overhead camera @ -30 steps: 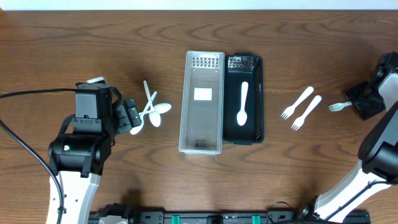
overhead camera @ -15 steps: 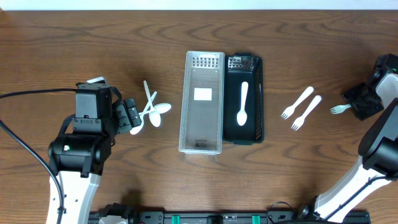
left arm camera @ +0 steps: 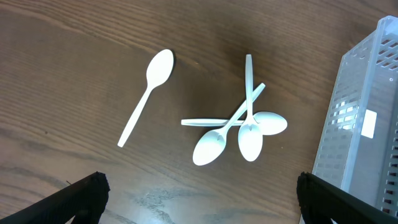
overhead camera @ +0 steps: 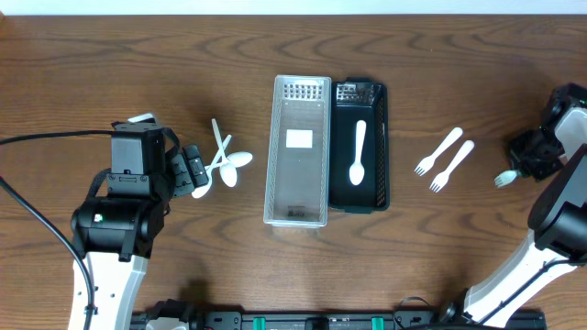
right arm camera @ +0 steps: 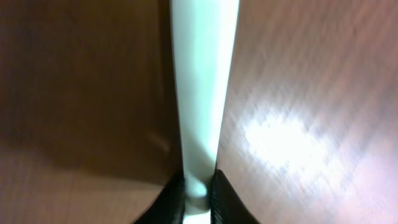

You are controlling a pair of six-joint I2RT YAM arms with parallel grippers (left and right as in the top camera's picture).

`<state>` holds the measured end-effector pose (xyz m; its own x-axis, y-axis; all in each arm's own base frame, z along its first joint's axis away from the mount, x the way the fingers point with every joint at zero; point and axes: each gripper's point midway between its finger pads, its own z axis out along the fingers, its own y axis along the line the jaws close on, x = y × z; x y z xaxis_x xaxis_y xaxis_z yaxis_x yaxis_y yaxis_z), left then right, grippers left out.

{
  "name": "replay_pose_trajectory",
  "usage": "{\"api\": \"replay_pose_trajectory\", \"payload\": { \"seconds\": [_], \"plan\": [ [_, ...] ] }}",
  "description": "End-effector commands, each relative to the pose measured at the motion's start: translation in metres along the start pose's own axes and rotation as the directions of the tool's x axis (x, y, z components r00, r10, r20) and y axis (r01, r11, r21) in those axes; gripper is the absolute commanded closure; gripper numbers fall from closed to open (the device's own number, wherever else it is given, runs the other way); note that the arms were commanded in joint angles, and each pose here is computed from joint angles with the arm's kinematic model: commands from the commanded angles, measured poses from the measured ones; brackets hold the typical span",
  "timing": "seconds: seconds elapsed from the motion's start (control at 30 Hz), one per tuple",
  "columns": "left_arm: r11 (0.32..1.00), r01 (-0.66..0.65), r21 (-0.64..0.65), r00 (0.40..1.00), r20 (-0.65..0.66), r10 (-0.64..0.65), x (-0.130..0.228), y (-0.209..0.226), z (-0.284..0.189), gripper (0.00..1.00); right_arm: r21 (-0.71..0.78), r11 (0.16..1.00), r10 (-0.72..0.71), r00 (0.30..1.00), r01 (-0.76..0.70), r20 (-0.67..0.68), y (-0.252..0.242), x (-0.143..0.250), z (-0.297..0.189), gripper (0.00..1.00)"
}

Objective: Pack container
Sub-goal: 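Carry the fork into the black basket and release it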

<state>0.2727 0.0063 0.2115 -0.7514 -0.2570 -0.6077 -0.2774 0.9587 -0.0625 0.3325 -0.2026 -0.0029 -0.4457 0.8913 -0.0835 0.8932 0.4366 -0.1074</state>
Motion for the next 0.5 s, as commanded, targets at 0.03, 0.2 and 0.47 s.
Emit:
{"api": "replay_pose_trajectory", "payload": {
  "seconds": [0.03, 0.2, 0.47],
  "plan": [
    [1.000, -0.003, -0.004, 1.000, 0.011, 0.003, -0.005, 0.001, -0.003, 0.02, 0.025, 0.998, -0.064, 0.998, 0.064, -0.011, 0.012, 0.018, -0.012, 0.99],
    [1.000, -0.003, -0.004, 1.000, 0.011, 0.003, -0.005, 0.001, -0.003, 0.02, -0.059, 0.978, -0.192, 0.975, 0.200, 0.114, 0.054, 0.046, -0.078, 0.99],
    [1.000, -0.003, -0.004, 1.000, 0.011, 0.003, -0.005, 0.001, -0.003, 0.02, -0.335, 0.732, -0.409, 0.777, 0.593, 0.479, 0.155, 0.161, -0.228, 0.99]
  ]
}}
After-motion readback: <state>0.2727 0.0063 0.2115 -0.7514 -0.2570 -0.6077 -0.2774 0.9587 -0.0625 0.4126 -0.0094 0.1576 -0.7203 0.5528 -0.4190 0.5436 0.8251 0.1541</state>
